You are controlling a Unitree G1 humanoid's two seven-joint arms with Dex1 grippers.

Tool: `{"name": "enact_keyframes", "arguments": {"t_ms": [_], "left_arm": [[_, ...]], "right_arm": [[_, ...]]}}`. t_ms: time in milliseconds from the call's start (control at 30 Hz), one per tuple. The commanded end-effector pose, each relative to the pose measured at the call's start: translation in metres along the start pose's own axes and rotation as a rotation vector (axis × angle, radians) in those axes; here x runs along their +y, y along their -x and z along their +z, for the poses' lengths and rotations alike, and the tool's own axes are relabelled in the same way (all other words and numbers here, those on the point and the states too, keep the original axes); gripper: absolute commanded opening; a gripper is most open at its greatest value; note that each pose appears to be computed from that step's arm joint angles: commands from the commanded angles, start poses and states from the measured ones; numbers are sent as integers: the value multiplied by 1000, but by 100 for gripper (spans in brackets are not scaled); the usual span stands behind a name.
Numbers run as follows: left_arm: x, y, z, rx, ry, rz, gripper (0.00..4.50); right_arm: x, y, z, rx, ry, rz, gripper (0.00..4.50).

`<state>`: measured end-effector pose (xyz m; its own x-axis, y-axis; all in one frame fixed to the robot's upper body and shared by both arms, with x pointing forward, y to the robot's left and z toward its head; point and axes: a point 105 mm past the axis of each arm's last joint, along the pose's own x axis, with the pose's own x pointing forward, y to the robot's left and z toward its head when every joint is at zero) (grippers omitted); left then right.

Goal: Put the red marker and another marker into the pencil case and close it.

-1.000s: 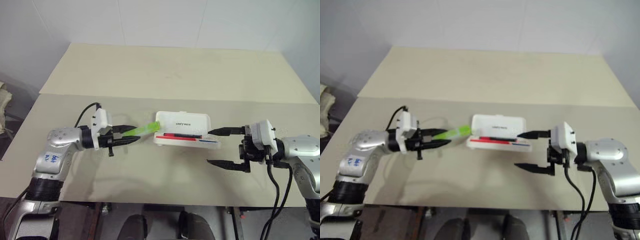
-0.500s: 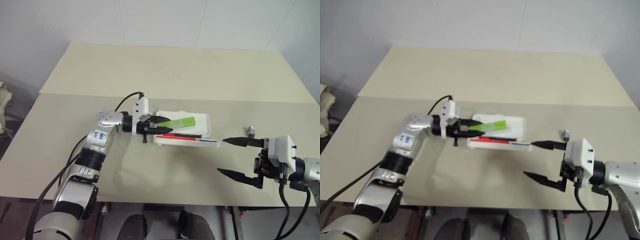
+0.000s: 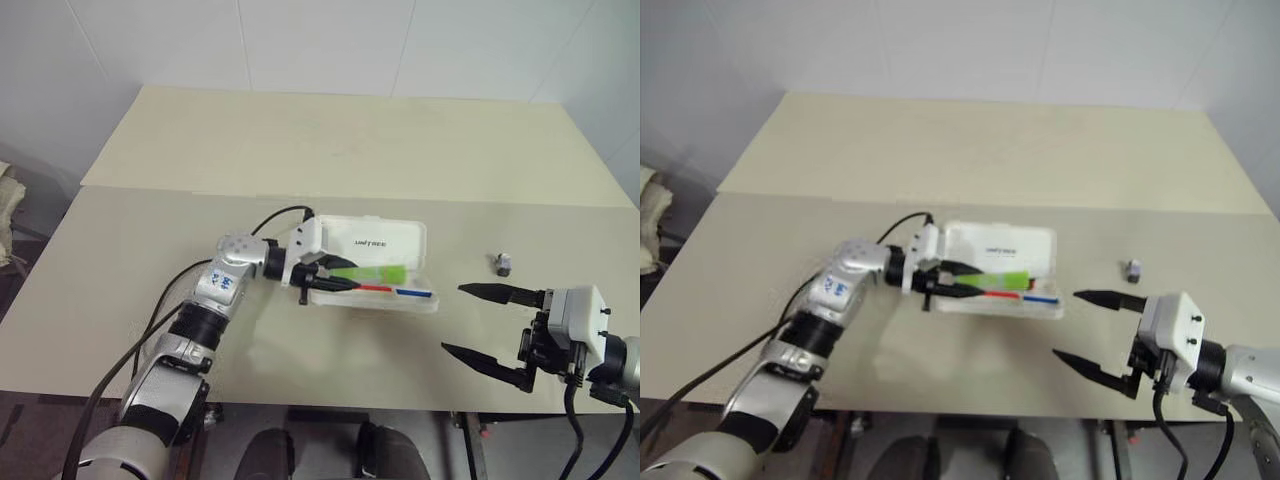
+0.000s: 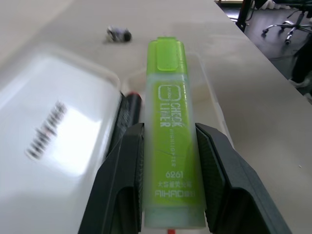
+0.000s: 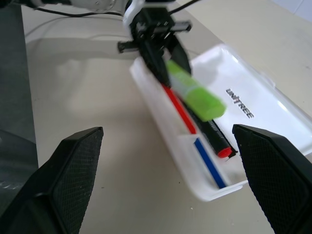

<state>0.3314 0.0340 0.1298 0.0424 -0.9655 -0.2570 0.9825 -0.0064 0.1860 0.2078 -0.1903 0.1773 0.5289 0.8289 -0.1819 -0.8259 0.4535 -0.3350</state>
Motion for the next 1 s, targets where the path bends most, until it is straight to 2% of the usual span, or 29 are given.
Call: {"name": "enact_keyframes", "arguments": {"t_ms": [33, 167, 333, 733, 1000], "left_arm": [[-10, -5, 1, 33, -15, -11, 112], [-18, -6, -7, 71, -10, -1, 112], [-24, -6, -6, 72, -16, -6, 112], [-21, 13, -8, 159, -57, -10, 112], [-22, 4, -2, 135, -71, -29, 112]], "right_arm": [[-1, 1, 11, -32, 34, -18, 450], [-3, -1, 11, -38, 31, -17, 450], [-4, -5, 11, -44, 28, -10, 450], [-7, -12, 12, -58, 28, 14, 450], [-7, -15, 12, -65, 29, 18, 450]]}}
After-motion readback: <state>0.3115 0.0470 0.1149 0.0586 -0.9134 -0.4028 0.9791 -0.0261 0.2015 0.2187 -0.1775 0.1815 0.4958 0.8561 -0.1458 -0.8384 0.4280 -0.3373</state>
